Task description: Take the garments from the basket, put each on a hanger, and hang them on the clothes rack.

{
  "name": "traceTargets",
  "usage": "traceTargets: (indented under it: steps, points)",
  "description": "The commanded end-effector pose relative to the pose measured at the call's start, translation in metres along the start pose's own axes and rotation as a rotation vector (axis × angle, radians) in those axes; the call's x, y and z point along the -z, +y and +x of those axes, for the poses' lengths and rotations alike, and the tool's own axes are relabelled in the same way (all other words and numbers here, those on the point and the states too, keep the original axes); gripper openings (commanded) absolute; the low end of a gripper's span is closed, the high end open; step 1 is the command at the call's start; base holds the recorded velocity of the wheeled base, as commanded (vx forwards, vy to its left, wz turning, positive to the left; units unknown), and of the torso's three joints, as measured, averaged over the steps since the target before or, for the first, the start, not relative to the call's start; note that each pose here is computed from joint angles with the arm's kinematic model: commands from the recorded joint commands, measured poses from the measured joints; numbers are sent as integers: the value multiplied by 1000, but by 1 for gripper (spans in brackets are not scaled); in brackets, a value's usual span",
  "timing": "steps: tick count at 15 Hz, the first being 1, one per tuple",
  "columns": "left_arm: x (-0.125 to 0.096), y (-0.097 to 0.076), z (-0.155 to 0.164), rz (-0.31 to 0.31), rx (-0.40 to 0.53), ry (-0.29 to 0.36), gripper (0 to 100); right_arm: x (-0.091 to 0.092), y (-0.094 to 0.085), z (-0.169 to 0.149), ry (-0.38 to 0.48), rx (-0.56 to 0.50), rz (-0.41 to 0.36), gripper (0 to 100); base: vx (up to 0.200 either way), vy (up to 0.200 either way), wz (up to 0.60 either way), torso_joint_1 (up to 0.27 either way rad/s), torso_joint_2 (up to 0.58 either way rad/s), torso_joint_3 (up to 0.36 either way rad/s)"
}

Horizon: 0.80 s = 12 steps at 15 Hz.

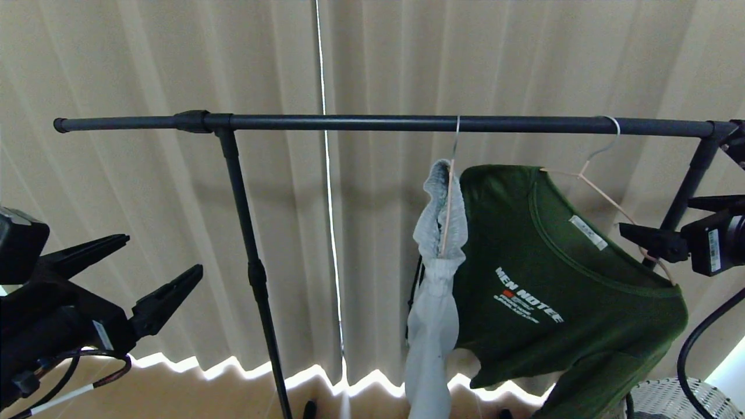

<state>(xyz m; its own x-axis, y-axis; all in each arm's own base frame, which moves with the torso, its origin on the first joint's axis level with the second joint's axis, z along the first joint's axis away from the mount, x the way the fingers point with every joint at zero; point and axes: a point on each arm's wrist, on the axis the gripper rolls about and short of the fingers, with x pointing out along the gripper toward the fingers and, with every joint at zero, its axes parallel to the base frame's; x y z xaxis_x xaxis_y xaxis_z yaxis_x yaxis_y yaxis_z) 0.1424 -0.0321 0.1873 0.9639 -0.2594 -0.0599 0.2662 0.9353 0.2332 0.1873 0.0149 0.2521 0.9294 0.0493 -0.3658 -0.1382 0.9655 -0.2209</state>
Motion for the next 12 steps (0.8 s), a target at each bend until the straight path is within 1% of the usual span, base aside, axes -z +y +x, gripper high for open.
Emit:
traceTargets:
  steps: [1,2,3,4,5,6,7,8,9,10,11,12]
  points:
    - [2,4,-9,-6,-72,-2,100,8,2,-24,-74,-13,35,100,0,0,0,0,0,0]
    - [3,7,-16,-9,-122,-7,100,13,3,-33,-109,-17,46,100,0,0,0,0,0,0]
    - [3,8,-20,-9,-143,-10,100,17,3,-38,-124,-15,49,100,0,0,0,0,0,0]
    - [6,11,-31,-19,-181,-11,100,24,5,-48,-162,-9,50,100,0,0,0,0,0,0]
    - [10,11,-38,-38,-196,-3,100,30,6,-57,-192,-4,50,100,0,0,0,0,0,0]
    - [16,7,-52,-82,-200,6,100,38,8,-72,-232,3,49,100,0,0,0,0,0,0]
    - [20,5,-62,-110,-202,8,100,45,9,-83,-256,8,49,100,0,0,0,0,0,0]
    - [30,0,-80,-145,-210,37,100,61,12,-98,-285,13,47,100,0,0,0,0,0,0]
    - [35,-3,-89,-152,-214,64,100,71,15,-107,-301,18,44,100,0,0,0,0,0,0]
    - [41,-7,-102,-157,-218,92,100,87,18,-117,-316,26,44,100,0,0,0,0,0,0]
    - [45,-11,-117,-158,-218,102,100,103,21,-129,-332,36,45,100,0,0,0,0,0,0]
    - [48,-13,-123,-158,-217,105,100,110,23,-133,-327,36,45,100,0,0,0,0,0,0]
